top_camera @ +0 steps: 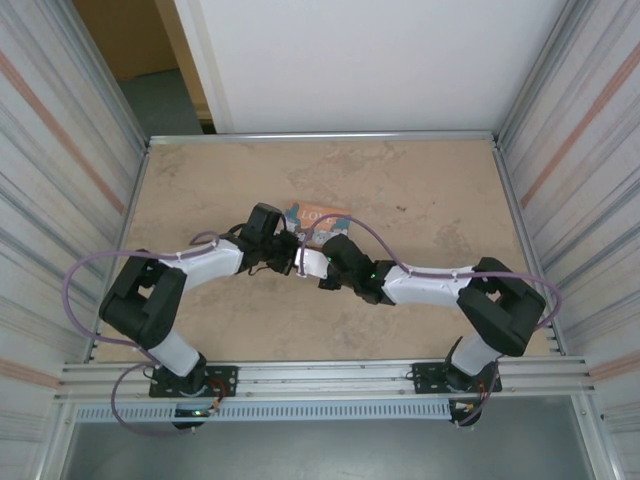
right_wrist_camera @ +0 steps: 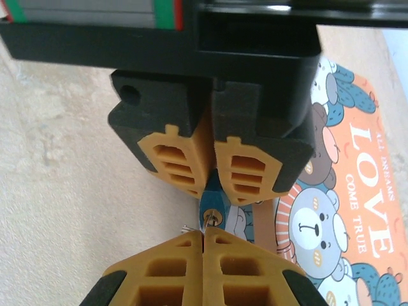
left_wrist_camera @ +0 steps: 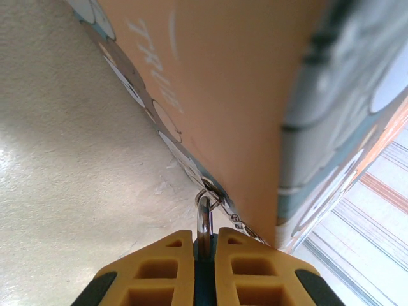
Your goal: Unlock a padlock with a key
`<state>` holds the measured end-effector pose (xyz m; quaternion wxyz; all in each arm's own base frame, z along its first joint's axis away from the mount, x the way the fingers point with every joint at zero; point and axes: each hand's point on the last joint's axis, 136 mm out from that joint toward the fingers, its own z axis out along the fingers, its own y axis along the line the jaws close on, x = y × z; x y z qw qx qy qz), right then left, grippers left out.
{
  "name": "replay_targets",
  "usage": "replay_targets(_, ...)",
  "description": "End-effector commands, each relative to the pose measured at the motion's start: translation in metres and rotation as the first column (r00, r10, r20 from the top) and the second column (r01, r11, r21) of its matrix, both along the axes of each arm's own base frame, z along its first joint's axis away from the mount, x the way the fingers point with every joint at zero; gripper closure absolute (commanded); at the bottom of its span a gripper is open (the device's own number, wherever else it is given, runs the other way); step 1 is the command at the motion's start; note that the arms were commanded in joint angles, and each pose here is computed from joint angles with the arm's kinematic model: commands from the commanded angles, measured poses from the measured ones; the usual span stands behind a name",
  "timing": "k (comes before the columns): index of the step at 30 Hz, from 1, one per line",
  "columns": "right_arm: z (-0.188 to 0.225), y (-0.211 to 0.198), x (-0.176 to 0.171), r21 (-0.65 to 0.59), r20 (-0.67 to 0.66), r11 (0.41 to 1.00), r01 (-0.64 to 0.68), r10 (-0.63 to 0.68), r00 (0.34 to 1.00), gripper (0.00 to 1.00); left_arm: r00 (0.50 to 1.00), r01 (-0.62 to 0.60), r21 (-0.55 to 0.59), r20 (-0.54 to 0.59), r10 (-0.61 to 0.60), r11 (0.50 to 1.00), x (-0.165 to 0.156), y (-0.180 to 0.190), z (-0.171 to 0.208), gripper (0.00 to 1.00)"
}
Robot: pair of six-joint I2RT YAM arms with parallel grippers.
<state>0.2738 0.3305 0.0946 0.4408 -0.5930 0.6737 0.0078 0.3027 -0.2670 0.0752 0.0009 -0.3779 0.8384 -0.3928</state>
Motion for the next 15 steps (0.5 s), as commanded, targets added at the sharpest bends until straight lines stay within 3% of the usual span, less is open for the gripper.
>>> replay_targets(1, -0.001, 0.004, 0.009, 0.085, -0.097, 0.988, 0.128, -0.119, 0.988, 1.00, 0.996, 0.090, -0.119, 0.036, -0.086, 0.989, -0.005, -0.028, 0.030, 1.00)
replay_targets(9, 0.002, 0.007, 0.019, 0.263, -0.355, 0.894, 0.363, -0.260, 0.898, 1.00, 0.995, 0.094, -0.119, 0.029, -0.091, 0.989, -0.007, -0.032, 0.027, 1.00)
replay_targets(15, 0.004, 0.004, 0.031, 0.346, -0.525, 0.798, 0.494, -0.272, 0.806, 1.00, 0.996, 0.092, -0.116, 0.029, -0.089, 0.989, -0.008, -0.032, 0.025, 1.00)
